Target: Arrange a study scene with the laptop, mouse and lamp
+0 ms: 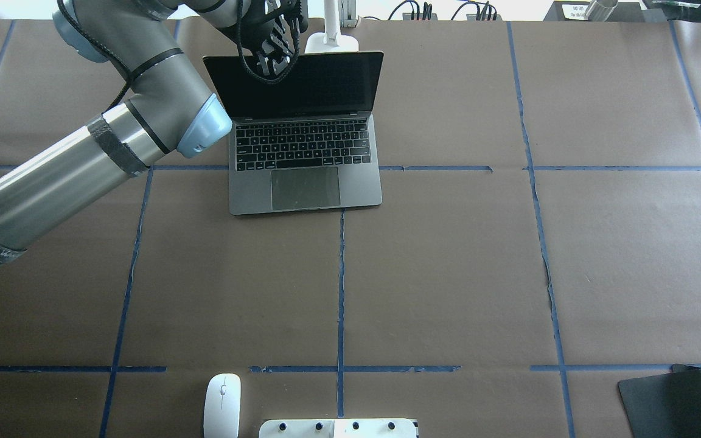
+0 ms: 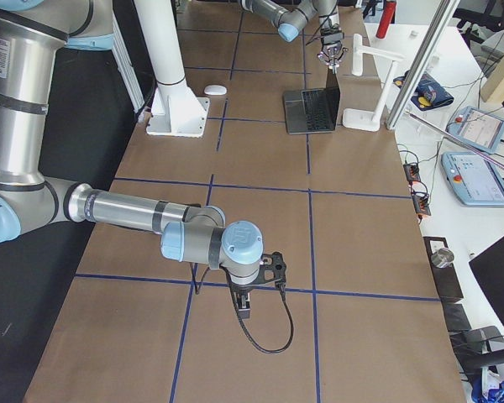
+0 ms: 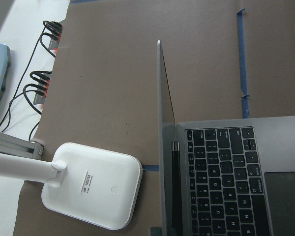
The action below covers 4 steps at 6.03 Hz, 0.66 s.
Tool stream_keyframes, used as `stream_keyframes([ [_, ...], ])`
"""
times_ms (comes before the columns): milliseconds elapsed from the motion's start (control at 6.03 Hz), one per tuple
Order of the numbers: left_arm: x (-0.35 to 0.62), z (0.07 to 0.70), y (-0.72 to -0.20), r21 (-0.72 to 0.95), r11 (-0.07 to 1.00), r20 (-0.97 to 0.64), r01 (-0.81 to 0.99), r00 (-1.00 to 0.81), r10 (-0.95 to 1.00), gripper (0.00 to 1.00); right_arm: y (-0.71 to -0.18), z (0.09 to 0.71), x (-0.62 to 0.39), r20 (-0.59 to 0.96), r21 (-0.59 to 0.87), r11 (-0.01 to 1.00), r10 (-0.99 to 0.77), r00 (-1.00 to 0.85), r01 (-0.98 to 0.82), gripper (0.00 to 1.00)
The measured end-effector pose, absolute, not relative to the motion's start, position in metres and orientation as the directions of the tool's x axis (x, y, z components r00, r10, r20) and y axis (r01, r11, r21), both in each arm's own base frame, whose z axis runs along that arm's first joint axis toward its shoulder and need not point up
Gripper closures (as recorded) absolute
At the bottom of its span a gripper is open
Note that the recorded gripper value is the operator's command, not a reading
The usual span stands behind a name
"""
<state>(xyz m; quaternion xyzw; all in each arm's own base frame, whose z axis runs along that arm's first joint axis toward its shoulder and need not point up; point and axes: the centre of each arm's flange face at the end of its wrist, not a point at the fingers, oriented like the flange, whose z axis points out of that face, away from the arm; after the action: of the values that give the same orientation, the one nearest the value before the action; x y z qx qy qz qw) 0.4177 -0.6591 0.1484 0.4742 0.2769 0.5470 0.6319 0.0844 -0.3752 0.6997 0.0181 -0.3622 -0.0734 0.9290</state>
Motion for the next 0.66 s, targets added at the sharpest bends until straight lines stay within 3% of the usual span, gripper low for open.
stream_keyframes([
  [166, 0.414, 0.151, -0.663, 0.897, -0.062, 0.185, -0.437, 0.244, 0.952, 0.51, -0.375, 0.700, 0.084, 0.670, 0.088, 0.988, -0.150, 0.727, 0.124, 0.00],
  [332, 0.413, 0.151, -0.663, 0.897, -0.068, 0.191, -0.437, 0.242, 0.951, 0.39, -0.375, 0.700, 0.084, 0.670, 0.088, 0.988, -0.151, 0.727, 0.124, 0.00],
  [664, 0.403, 0.147, -0.666, 0.899, -0.070, 0.195, -0.433, 0.252, 0.948, 0.38, -0.376, 0.699, 0.084, 0.670, 0.090, 0.988, -0.152, 0.727, 0.124, 0.00],
])
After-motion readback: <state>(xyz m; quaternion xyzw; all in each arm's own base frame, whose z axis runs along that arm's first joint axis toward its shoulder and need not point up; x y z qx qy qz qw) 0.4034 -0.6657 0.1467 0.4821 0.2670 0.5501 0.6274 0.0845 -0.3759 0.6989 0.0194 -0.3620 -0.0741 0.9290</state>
